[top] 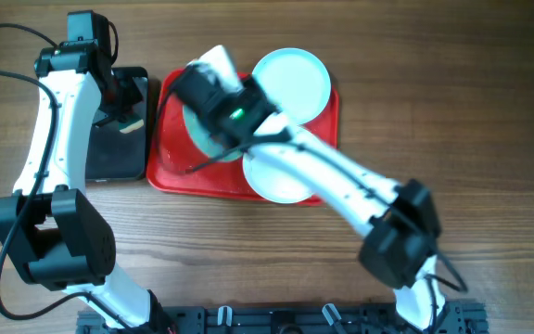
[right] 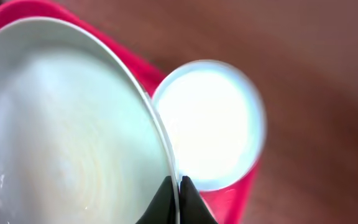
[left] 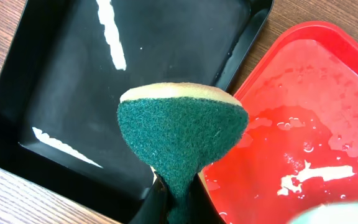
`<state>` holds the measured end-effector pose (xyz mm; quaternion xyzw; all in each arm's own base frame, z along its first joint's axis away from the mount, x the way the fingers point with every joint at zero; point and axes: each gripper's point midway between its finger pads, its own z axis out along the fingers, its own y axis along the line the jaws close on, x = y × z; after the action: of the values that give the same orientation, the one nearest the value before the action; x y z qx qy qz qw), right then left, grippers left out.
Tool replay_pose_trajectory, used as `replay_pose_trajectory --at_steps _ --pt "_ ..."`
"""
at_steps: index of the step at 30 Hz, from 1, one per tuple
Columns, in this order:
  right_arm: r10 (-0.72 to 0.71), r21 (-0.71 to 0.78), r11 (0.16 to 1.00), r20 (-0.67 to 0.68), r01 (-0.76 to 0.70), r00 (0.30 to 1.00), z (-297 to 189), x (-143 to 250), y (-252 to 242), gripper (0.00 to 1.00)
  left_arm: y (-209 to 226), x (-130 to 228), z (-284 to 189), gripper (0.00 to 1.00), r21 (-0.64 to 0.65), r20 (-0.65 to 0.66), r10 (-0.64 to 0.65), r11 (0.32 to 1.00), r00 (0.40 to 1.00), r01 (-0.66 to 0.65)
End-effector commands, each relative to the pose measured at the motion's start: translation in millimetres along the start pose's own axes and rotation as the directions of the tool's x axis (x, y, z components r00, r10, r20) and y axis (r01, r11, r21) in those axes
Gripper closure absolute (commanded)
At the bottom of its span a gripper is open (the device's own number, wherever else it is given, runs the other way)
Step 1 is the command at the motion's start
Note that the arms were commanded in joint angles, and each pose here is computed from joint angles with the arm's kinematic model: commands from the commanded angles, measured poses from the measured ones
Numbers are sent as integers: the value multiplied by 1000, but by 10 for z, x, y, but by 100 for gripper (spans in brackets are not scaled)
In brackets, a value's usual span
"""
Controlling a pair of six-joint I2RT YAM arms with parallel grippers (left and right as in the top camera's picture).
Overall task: Clean dirty plates on tray and stack at the side
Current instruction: 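Carry the plate right and set it on the table beside the tray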
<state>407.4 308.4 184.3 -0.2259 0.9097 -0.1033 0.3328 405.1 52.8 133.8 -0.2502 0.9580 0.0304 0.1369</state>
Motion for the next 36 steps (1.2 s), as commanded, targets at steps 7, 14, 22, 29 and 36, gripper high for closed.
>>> replay_pose_trajectory --at_steps 7,14,22,29,36 --pt "365 -374 831 -191 -411 911 -224 89 -1177 96 1 28 18 96 7 -12 -15 1000 1000 15" --pt "526 -163 781 -350 -603 775 108 865 -2258 96 1 28 18 96 7 -12 -15 1000 1000 15" --pt "686 -22 621 -466 -783 558 551 1860 -2783 96 1 28 18 96 7 -12 -15 1000 1000 15" --pt "747 100 545 -509 -833 428 912 2703 -2745 96 0 29 17 96 7 -12 -15 1000 1000 15" --pt "814 239 495 -464 -835 350 1063 3222 -2853 96 -1 28 17 96 7 -12 -15 1000 1000 15"
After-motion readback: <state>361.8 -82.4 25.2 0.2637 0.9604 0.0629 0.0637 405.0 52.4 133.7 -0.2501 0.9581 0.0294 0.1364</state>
